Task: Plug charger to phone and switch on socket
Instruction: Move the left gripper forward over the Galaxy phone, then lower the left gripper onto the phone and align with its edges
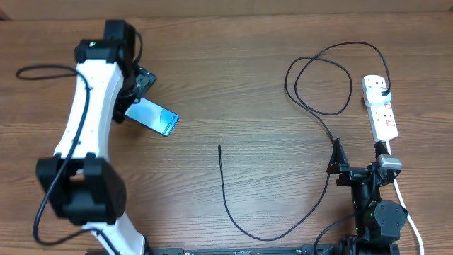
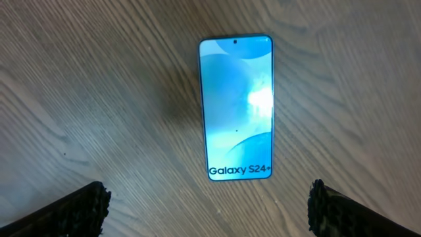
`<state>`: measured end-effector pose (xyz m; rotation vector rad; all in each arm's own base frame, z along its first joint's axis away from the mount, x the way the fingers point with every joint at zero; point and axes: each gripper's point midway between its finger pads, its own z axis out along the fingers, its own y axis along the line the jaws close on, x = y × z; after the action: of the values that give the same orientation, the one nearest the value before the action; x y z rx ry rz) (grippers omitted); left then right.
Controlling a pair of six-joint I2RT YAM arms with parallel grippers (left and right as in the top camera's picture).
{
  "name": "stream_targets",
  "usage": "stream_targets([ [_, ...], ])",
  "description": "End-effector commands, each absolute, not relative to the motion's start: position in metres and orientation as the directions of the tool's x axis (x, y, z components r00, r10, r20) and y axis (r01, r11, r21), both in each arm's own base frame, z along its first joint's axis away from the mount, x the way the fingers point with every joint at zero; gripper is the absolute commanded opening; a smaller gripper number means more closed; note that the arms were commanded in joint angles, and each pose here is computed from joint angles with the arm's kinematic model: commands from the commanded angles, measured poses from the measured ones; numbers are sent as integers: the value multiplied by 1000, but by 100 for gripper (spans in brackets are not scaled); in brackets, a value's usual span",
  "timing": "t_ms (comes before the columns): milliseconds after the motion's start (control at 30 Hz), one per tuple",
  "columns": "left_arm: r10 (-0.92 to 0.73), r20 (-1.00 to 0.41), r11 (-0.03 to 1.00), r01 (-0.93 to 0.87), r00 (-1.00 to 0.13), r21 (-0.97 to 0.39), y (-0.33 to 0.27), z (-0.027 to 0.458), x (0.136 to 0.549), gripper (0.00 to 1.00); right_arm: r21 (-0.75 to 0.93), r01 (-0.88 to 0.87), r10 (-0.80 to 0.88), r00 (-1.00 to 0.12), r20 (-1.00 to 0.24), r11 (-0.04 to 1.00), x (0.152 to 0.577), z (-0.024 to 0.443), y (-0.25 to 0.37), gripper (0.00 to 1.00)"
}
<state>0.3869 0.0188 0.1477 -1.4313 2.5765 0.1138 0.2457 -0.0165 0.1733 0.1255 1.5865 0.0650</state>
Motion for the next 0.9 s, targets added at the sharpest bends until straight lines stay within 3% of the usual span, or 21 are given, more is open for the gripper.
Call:
stream_targets([
  [0,-835,-254,503,-864,-488,7,18,149,405,100,121,41,121,-13,-993,992,246,171,-16,100],
  [433,-859,-200,456,-882,-471,118,8,91,415,100,121,41,121,-13,-993,992,246,171,-16,100],
  [867,-865,-208,441,-889,-458,124,-17,54,427,100,121,41,121,-13,-993,992,246,171,-16,100],
])
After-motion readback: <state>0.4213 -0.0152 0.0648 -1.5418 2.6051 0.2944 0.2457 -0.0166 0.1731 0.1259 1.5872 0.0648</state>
